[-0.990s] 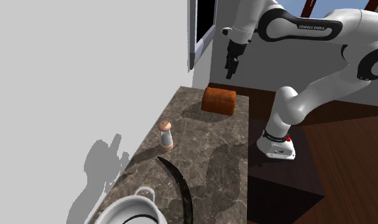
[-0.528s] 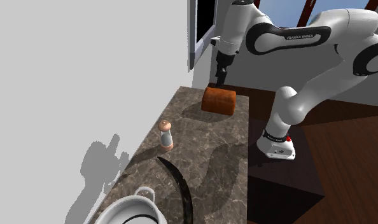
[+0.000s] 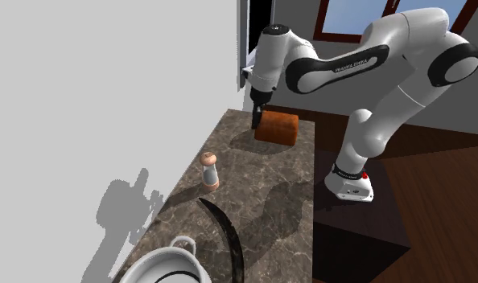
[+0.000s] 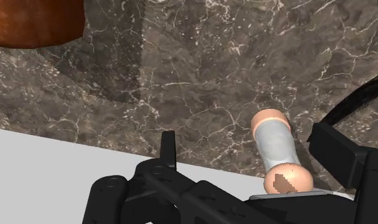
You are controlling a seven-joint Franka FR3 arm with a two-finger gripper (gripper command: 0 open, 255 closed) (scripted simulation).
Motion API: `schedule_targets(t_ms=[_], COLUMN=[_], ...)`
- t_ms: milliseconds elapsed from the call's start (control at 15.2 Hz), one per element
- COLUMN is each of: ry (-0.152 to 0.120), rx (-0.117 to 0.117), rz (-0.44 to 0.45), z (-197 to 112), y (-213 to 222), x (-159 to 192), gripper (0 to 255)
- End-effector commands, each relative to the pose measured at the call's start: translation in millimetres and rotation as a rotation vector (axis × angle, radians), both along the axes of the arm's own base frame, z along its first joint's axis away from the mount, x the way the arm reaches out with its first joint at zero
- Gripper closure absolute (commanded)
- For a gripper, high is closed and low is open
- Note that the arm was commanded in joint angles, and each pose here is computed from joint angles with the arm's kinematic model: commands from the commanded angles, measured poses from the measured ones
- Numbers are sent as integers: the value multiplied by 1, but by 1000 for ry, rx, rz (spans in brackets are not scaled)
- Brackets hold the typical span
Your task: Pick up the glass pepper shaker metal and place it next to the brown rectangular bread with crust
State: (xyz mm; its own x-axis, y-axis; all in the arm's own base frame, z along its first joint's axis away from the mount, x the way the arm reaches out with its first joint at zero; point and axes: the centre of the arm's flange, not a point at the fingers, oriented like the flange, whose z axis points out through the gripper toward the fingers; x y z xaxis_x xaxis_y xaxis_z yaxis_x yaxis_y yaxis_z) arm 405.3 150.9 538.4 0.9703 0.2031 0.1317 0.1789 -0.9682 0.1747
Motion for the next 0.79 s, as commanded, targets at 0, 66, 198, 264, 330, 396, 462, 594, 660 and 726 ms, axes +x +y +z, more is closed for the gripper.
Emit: schedule_targets(t_ms=[0,66,198,264,330,396,462,594,660,726], ry=[-2,-3,-4,-4,-5,-6,-6,-7,-8,-8], rx=[-11,-17,-29,-35,-41,-47,-53,-65,-71,-77], rz=[-6,-9,-14,-17,-20,-23,-25,-31,-33,-36], z=[-15,-22,-36,-43,-50,-58,-65,-80,-87,-95], y=[20,29,47,55,64,73,81,98,106,114], x=[14,22,38,46,54,62,71,87,95,103], gripper=[0,0,0,0,0,0,0,0,0,0])
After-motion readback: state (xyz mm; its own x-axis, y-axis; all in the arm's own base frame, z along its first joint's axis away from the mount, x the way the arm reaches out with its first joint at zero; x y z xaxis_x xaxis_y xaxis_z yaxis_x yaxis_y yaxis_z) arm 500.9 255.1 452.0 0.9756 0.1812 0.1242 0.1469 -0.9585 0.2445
